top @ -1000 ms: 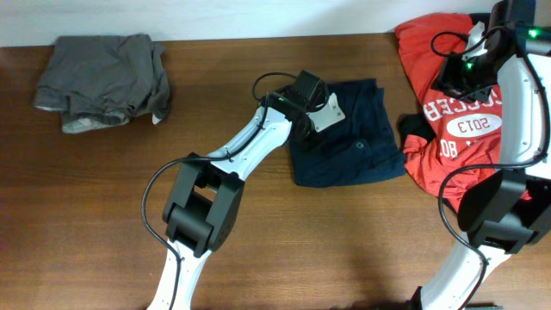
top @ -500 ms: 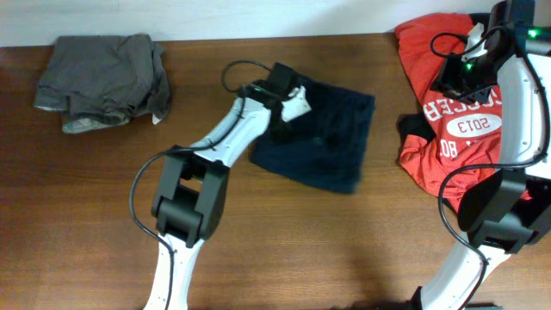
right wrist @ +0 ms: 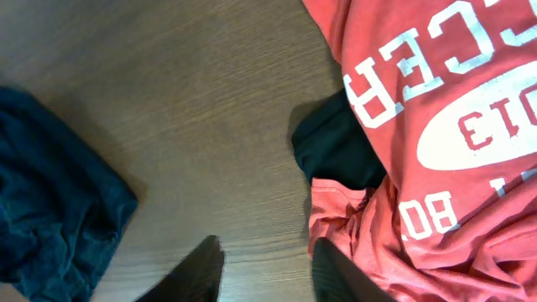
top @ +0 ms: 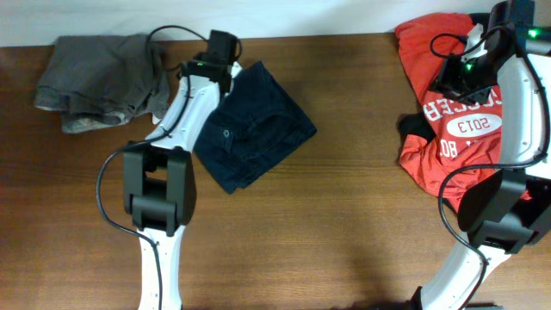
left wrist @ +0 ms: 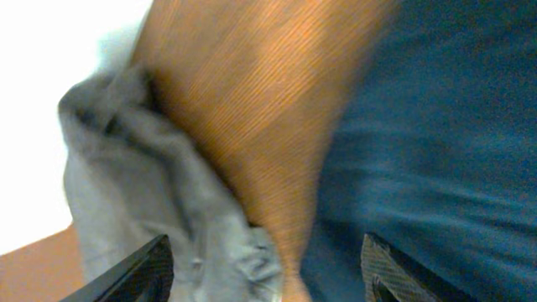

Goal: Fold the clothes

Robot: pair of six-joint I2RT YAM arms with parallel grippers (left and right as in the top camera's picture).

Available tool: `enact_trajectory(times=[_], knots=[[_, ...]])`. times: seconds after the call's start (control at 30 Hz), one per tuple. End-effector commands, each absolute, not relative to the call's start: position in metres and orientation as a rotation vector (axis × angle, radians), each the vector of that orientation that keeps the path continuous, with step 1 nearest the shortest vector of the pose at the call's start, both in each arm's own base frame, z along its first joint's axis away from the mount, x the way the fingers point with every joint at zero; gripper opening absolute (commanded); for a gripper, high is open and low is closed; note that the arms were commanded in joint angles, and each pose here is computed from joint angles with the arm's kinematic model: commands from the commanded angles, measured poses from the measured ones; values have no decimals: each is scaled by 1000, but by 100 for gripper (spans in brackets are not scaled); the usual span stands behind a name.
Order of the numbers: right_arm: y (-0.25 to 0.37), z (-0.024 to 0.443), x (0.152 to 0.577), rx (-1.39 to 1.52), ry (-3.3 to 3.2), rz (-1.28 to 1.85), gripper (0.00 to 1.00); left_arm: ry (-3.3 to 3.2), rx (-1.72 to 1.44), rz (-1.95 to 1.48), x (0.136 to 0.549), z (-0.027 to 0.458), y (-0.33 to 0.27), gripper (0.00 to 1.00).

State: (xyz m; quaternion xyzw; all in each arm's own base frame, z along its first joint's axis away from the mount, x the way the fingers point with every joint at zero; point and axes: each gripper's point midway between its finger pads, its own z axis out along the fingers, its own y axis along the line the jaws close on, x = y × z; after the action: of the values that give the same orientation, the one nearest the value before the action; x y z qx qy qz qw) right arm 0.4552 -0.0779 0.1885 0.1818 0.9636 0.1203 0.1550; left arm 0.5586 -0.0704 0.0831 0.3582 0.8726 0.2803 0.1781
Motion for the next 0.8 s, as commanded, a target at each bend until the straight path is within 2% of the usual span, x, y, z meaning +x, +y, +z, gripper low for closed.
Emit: enact_trajectory(times=[0.0,0.13,0.27,0.4,0.77], knots=[[-76,198,457,500,2736,363,41,2324,1193,432,538,134,-157,71],[-76,197,456,501,2740,364,44,2284,1462,78,476,142,-216,72],[-76,197,456,501,2739,364,45,2320,1585,-64,437,130,-240,75],[-76,197,455,502,2743,365,45,2349,1629,-78,427,112,-244,80],[-76,196,455,500,2748,365,49,2422,1671,-88,417,68,-237,85]])
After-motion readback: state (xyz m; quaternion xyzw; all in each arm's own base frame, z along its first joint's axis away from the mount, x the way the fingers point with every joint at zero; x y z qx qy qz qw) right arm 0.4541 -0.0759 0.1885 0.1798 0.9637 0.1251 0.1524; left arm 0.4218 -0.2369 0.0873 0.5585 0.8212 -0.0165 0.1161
